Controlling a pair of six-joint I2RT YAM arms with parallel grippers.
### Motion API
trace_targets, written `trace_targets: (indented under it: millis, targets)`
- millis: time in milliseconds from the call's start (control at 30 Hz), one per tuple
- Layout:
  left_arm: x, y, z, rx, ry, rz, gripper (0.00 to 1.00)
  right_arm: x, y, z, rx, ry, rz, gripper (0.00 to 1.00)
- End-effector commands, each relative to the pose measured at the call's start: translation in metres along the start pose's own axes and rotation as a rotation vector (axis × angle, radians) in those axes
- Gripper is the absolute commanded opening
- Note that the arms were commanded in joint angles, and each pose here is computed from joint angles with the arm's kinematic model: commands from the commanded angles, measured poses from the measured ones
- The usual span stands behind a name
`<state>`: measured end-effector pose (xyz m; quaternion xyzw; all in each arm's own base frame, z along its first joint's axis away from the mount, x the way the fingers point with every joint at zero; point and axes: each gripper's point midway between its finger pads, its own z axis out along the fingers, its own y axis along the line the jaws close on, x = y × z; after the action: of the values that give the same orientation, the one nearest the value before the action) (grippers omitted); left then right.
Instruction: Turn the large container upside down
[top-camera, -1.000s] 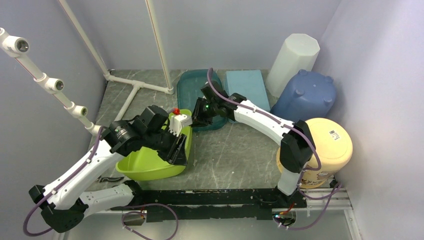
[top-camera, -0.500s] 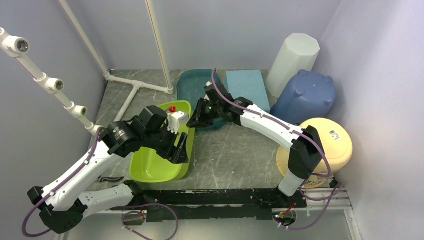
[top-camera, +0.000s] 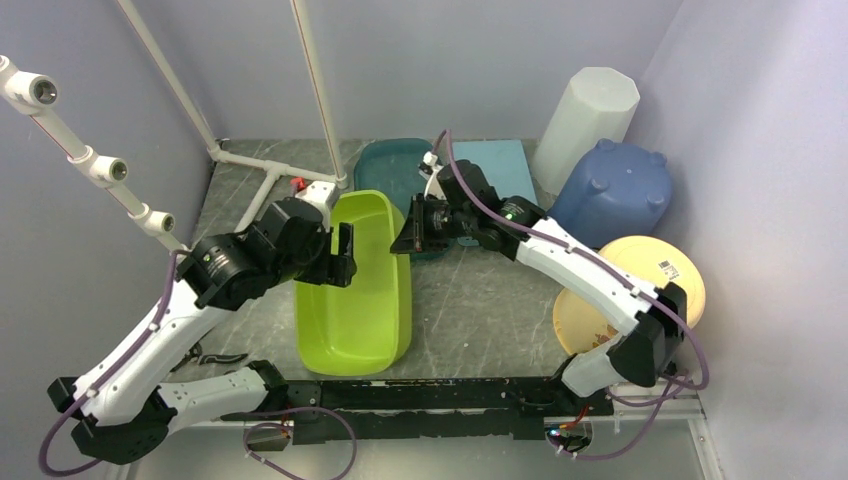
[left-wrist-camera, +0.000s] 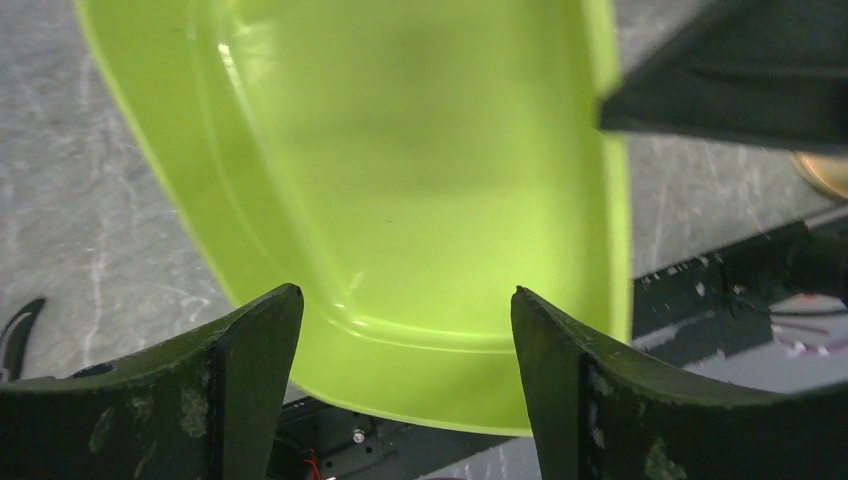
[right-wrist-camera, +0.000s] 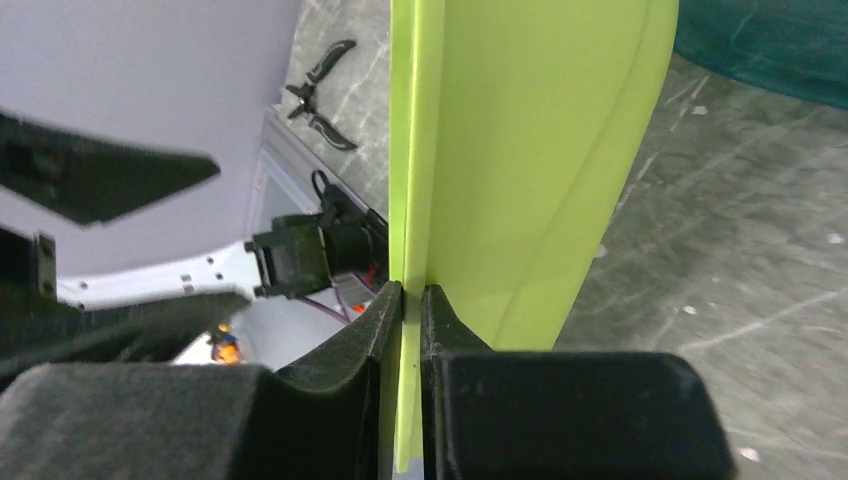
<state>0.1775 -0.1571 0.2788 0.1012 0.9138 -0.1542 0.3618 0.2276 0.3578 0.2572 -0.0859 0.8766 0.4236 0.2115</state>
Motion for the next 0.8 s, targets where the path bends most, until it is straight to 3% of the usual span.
trace_targets:
  millis: [0, 167, 767]
  targets:
    - [-0.021, 0.019, 0.001, -0.153, -0.073, -0.062, 0.82, -0.005, 0.012, -0.039, 0.001, -0.029, -0.192, 0.00]
    - [-0.036, 0.026, 0.000, -0.192, -0.124, -0.107, 0.86, -0.008, -0.004, -0.068, 0.121, -0.041, -0.316, 0.00]
    - [-0.034, 0.051, 0.024, -0.248, -0.089, -0.239, 0.89, -0.025, -0.003, -0.119, 0.275, 0.032, -0.619, 0.00]
